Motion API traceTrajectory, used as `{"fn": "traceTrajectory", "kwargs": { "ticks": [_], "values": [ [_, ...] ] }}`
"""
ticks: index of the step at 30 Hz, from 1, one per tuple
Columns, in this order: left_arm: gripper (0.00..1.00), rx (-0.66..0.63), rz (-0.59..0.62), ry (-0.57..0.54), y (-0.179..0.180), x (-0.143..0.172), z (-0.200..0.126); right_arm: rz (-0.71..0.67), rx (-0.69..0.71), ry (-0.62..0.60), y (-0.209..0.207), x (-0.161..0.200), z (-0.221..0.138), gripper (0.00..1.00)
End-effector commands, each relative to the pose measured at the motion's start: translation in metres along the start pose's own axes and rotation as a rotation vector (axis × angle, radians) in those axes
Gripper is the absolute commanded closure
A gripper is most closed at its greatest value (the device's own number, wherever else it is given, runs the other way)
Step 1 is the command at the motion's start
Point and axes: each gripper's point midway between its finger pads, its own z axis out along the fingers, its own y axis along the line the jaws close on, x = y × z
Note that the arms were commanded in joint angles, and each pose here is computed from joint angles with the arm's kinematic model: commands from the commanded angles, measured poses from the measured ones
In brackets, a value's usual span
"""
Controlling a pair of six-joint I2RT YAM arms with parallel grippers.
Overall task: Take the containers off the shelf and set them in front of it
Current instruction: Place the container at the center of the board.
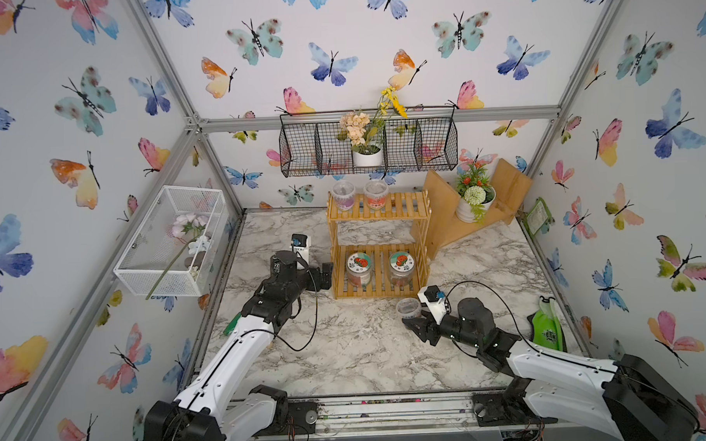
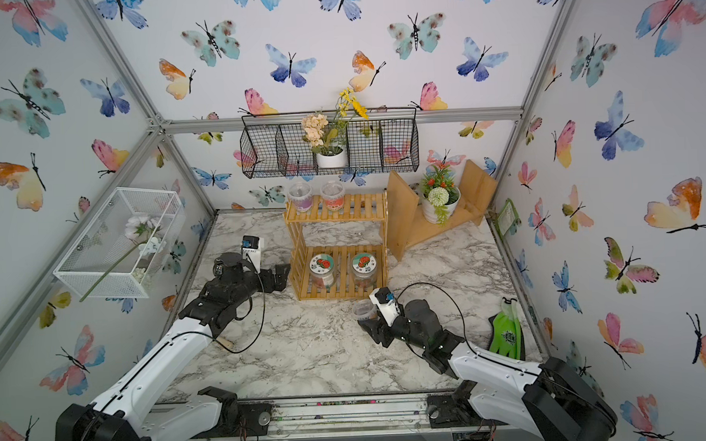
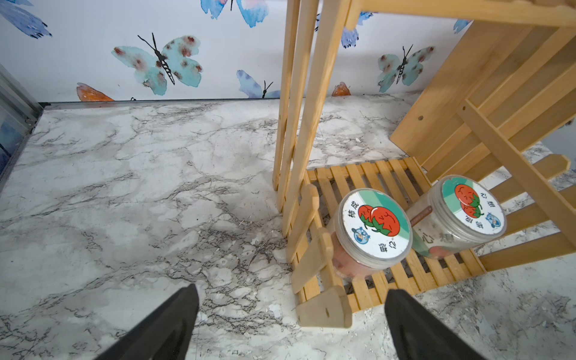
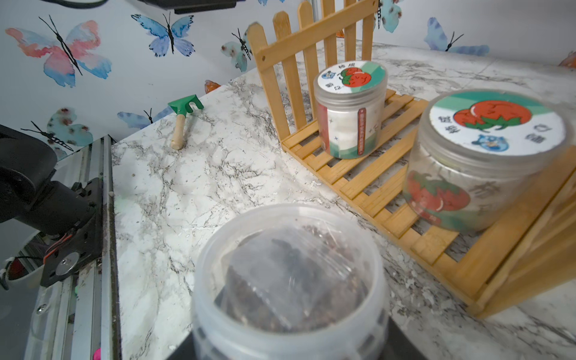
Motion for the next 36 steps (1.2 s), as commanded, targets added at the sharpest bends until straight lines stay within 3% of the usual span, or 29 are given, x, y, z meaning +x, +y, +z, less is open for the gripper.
{"fn": "traceTrajectory", "kwargs": {
  "ticks": [1, 10, 36],
  "values": [
    [0.0, -0.021, 0.007, -0.034, 0.004, -0.007, -0.007, -0.011, 0.043, -0.089, -0.007, -0.016, 0.002, 0.45],
    [0.0, -0.045, 0.026, -0.041, 0.008, -0.008, -0.007, 0.006, 0.093, -0.045, -0.021, 0.015, 0.016, 0.45],
    [0.0, -0.072, 0.042, -0.065, 0.015, -0.015, -0.002, -0.006, 0.191, 0.002, -0.046, 0.056, 0.033, 0.43]
  ]
}}
